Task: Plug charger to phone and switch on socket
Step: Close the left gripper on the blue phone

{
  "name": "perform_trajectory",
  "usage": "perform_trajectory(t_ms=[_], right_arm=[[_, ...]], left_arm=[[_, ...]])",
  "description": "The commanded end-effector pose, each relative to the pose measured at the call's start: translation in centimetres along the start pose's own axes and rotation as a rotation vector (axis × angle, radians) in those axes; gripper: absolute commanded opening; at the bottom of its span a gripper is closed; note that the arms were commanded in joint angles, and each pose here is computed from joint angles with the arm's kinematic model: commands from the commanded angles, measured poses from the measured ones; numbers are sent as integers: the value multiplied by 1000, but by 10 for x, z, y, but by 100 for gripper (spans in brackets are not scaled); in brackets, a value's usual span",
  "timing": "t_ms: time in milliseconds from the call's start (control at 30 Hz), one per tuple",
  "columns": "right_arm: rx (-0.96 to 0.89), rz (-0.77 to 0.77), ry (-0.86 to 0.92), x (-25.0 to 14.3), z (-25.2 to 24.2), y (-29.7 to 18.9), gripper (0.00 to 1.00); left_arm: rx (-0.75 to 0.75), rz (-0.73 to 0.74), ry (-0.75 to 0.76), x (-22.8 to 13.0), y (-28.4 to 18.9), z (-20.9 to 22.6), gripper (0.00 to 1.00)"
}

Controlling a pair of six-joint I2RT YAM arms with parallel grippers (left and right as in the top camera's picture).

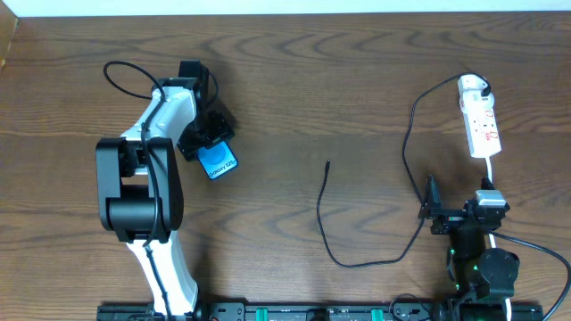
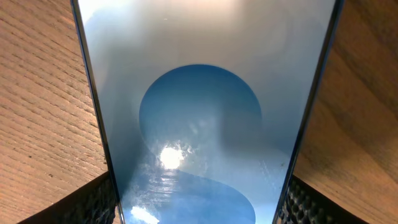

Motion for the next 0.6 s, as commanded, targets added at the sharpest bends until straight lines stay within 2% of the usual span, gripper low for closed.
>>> perform_trajectory(t_ms=[0,333,567], right_arm=[[17,1,-13,-1,3,0,99],[17,1,-13,-1,3,0,99],[17,1,-13,-1,3,0,99]], left_arm=[[31,17,9,-1,10,4,73],[31,17,-2,-1,10,4,63],[31,17,-3,-1,10,4,47]])
Point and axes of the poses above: each gripper's point midway between its finger pads, its own y axis out along the fingers, its own z axis along the line the jaws close on, x = y × z, the point moved 2 cm from there along -y, back along the fingers
